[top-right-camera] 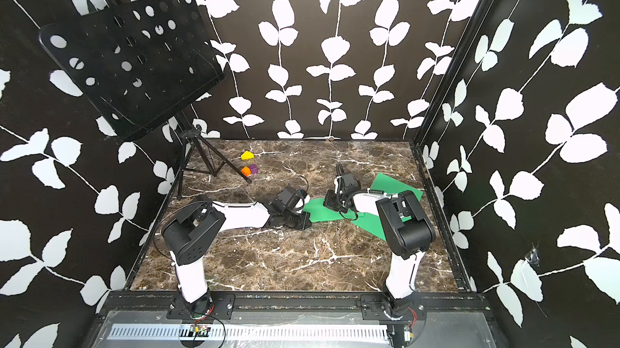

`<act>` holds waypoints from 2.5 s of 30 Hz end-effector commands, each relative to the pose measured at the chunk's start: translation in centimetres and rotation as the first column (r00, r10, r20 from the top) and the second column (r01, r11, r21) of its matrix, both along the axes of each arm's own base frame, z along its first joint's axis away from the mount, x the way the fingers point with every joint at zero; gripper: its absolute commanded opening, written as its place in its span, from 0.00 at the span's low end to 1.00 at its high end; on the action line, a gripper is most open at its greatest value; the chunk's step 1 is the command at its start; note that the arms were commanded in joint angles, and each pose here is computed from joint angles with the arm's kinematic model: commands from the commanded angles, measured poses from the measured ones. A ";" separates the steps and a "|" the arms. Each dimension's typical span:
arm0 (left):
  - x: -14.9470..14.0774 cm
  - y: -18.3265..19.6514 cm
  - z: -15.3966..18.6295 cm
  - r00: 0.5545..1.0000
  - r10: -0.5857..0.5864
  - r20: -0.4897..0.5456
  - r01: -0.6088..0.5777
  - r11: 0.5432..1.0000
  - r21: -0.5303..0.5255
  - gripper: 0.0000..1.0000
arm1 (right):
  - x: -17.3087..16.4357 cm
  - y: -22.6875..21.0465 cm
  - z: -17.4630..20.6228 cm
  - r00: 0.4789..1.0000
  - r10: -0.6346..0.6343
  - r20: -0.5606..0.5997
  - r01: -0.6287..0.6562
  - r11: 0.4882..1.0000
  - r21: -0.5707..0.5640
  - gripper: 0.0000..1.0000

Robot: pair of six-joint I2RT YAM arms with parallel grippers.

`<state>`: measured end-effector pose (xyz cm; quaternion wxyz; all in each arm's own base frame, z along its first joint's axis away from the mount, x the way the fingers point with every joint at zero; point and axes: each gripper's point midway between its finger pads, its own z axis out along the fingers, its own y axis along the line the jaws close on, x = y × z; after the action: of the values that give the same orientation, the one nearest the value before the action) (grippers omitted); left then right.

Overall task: Fold the rectangular paper in half along the long edge
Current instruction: Fold the paper at the center of the board.

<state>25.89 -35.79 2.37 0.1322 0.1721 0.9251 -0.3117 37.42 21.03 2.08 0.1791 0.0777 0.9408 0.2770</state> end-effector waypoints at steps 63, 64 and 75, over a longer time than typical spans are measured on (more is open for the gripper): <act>4.8 -1.9 1.7 0.992 0.122 -0.033 -0.127 0.968 -0.217 0.05 | -2.4 -1.6 -3.7 0.994 -0.003 -0.106 -0.002 0.998 -0.055 0.00; 4.9 -1.5 1.1 0.990 0.133 -0.039 -0.138 0.970 -0.198 0.05 | -2.6 -1.7 -3.8 0.994 -0.004 -0.110 -0.003 0.998 -0.058 0.00; 5.7 3.2 -1.7 0.971 0.236 -0.045 -0.239 0.968 -0.078 0.05 | -2.8 -1.9 -4.4 0.993 -0.003 -0.119 -0.005 0.998 -0.067 0.00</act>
<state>31.32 -35.69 2.21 0.1598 0.0741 0.9089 -0.3780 37.51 21.17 1.98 0.1865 0.0674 0.9355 0.2925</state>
